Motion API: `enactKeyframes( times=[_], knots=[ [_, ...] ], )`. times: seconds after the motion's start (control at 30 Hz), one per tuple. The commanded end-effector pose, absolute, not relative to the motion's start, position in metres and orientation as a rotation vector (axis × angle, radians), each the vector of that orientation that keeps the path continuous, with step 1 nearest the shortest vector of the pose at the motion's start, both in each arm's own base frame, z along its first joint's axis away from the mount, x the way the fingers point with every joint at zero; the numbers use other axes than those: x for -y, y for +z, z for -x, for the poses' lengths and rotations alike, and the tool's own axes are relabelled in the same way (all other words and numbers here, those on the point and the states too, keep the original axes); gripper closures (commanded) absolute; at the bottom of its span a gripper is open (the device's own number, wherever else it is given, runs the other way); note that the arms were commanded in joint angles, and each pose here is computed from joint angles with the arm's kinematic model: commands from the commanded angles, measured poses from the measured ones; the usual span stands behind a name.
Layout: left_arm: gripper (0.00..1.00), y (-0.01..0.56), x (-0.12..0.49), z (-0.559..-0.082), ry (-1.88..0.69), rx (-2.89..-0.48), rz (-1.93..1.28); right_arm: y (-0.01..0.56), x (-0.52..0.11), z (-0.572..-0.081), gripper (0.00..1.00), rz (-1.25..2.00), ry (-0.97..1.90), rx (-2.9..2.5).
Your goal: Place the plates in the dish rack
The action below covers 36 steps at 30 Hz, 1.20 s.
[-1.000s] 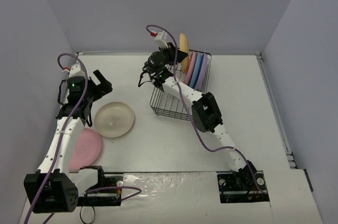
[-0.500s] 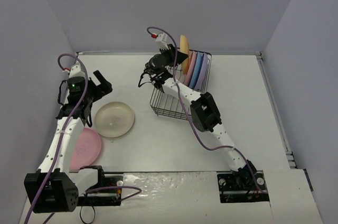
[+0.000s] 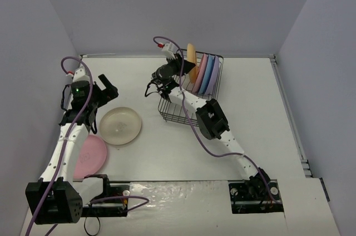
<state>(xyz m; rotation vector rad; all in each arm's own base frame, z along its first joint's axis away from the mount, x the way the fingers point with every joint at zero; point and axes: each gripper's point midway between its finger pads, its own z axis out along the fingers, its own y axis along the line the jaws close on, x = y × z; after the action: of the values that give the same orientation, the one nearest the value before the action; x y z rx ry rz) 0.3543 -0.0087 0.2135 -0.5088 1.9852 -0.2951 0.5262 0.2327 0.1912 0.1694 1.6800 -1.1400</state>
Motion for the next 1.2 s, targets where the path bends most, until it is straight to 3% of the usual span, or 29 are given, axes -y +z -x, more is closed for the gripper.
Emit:
enactKeyframes(
  times=[0.0,0.23,0.67,0.93,1.07,1.17],
  knots=[
    [0.03,0.235,0.006,-0.364,-0.295,-1.907,0.472,0.187,-0.217,-0.476,0.76,-0.603,-1.075,-1.872],
    [0.03,0.236,0.006,-0.364,-0.294,-1.908,0.471,0.201,-0.22,-0.472,0.41,-0.623,-1.02,-1.86],
    [0.03,0.235,0.01,-0.366,-0.316,-1.925,0.454,0.277,-0.227,-0.461,0.02,-0.564,-0.893,-1.797],
    [0.03,0.242,0.015,-0.364,-0.329,-1.943,0.393,0.313,-0.233,-0.46,0.0,-0.144,-1.093,-1.722],
    [0.03,0.249,0.022,-0.362,-0.354,-1.94,0.33,0.329,-0.247,-0.474,0.0,0.267,-1.223,-1.659],
    [0.03,0.25,0.023,-0.362,-0.359,-1.958,0.327,0.322,-0.288,-0.498,0.0,0.641,-0.831,-1.701]
  ],
)
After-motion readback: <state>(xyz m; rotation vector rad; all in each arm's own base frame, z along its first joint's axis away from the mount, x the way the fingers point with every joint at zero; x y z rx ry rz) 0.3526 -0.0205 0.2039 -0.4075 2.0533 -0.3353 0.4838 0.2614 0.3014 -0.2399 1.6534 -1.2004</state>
